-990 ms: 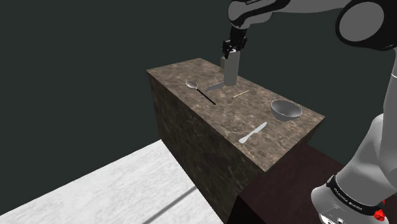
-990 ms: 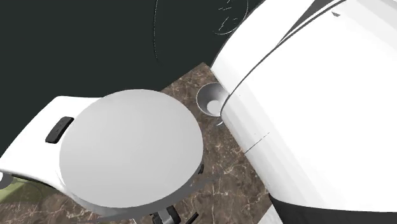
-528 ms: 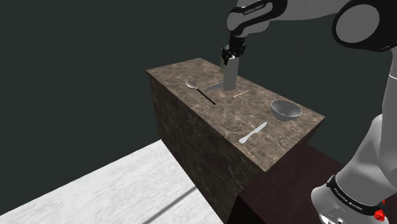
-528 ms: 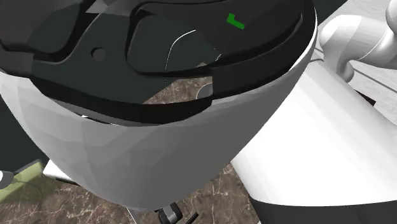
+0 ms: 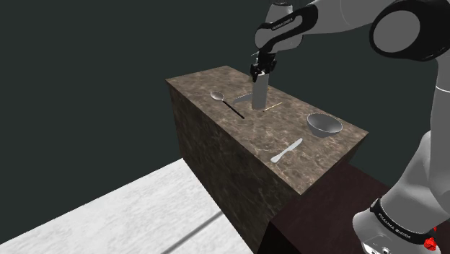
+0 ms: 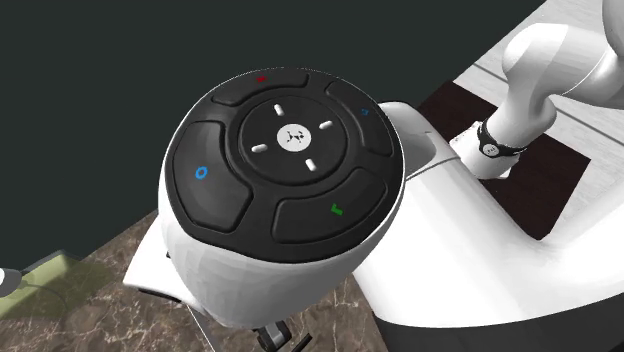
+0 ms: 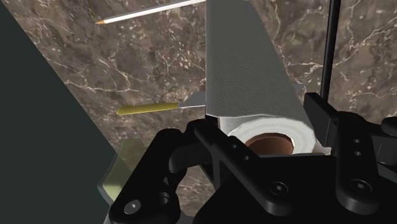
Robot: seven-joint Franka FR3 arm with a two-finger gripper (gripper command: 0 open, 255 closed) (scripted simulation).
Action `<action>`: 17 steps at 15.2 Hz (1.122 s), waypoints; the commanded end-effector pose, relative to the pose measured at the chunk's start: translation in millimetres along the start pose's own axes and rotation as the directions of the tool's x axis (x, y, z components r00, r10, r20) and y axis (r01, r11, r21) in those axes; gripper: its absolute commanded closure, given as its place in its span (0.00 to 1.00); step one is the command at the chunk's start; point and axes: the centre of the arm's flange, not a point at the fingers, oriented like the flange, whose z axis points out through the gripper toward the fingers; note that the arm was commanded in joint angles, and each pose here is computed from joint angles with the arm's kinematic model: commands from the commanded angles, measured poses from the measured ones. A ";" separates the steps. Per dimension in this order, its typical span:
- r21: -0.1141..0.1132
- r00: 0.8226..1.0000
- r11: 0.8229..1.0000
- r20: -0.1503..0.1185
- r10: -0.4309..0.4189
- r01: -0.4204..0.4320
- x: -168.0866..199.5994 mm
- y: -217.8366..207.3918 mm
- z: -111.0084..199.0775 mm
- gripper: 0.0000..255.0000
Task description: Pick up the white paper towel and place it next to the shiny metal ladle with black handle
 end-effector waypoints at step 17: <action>0.000 1.000 1.000 -0.001 0.000 0.000 -1.4 0.4 -46.6 0.00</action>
